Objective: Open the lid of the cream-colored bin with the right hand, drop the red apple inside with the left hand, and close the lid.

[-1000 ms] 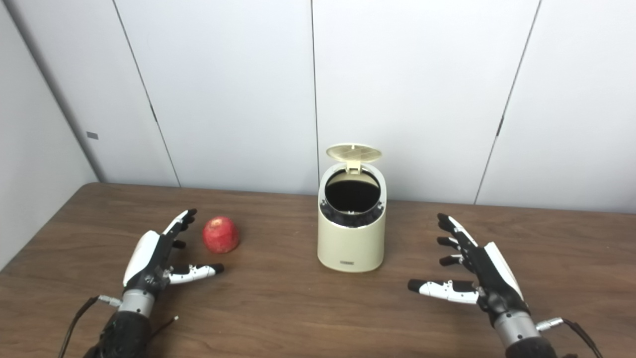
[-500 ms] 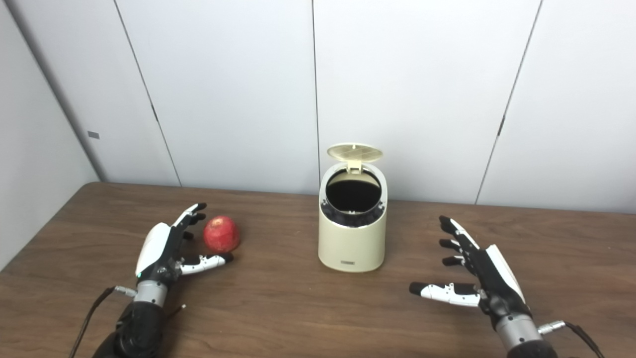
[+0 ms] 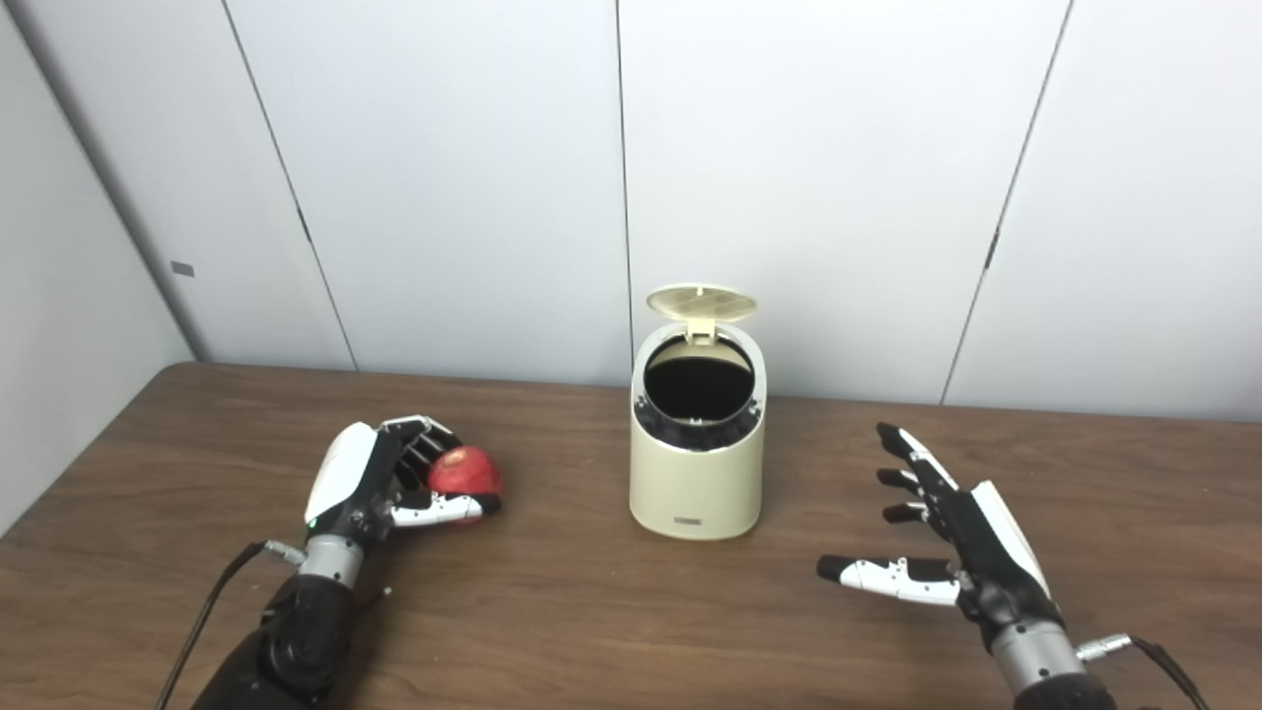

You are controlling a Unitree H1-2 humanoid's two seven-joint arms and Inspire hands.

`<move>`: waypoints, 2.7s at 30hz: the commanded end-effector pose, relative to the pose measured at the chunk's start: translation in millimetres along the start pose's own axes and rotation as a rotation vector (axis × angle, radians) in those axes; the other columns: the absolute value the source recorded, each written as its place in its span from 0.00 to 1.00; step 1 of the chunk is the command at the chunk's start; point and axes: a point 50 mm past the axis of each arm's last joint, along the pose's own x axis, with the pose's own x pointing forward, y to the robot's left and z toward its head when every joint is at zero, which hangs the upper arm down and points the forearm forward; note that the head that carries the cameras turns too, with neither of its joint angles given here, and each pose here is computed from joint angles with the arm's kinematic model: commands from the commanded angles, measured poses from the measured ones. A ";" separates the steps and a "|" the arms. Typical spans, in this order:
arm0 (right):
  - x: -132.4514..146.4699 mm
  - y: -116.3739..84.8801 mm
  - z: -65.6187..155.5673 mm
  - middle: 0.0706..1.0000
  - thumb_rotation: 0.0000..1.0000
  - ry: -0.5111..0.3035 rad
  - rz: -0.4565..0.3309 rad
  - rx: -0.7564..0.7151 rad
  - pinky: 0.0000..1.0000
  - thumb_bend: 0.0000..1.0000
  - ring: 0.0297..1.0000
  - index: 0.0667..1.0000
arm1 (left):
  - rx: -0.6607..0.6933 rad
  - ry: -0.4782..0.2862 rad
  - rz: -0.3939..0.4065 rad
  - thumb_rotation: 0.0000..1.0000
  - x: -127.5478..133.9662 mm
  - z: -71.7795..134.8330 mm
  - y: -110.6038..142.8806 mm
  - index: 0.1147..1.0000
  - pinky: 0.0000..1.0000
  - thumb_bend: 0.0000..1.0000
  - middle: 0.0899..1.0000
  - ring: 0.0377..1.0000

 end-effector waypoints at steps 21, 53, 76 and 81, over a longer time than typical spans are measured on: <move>7.6 -3.5 14.1 0.92 0.30 -0.048 -0.011 -0.027 0.70 0.83 0.84 0.93 | -0.073 -0.321 0.296 0.00 -0.5 80.1 32.8 0.43 0.33 0.53 0.40 0.38; 9.0 9.5 28.1 0.93 0.31 -0.043 -0.005 -0.049 0.62 0.83 0.84 0.94 | -0.296 -0.569 0.247 0.00 30.5 229.3 2.6 0.42 0.24 0.53 0.41 0.33; 4.6 13.8 34.1 0.92 0.28 -0.048 -0.030 -0.026 0.64 0.84 0.84 0.93 | -0.205 -0.551 0.316 0.00 52.3 204.6 -46.5 0.42 0.23 0.52 0.35 0.30; 3.0 14.8 33.0 0.92 0.30 -0.049 -0.031 -0.038 0.66 0.84 0.83 0.93 | -0.208 -0.545 0.303 0.00 56.0 201.8 -56.4 0.44 0.22 0.52 0.35 0.30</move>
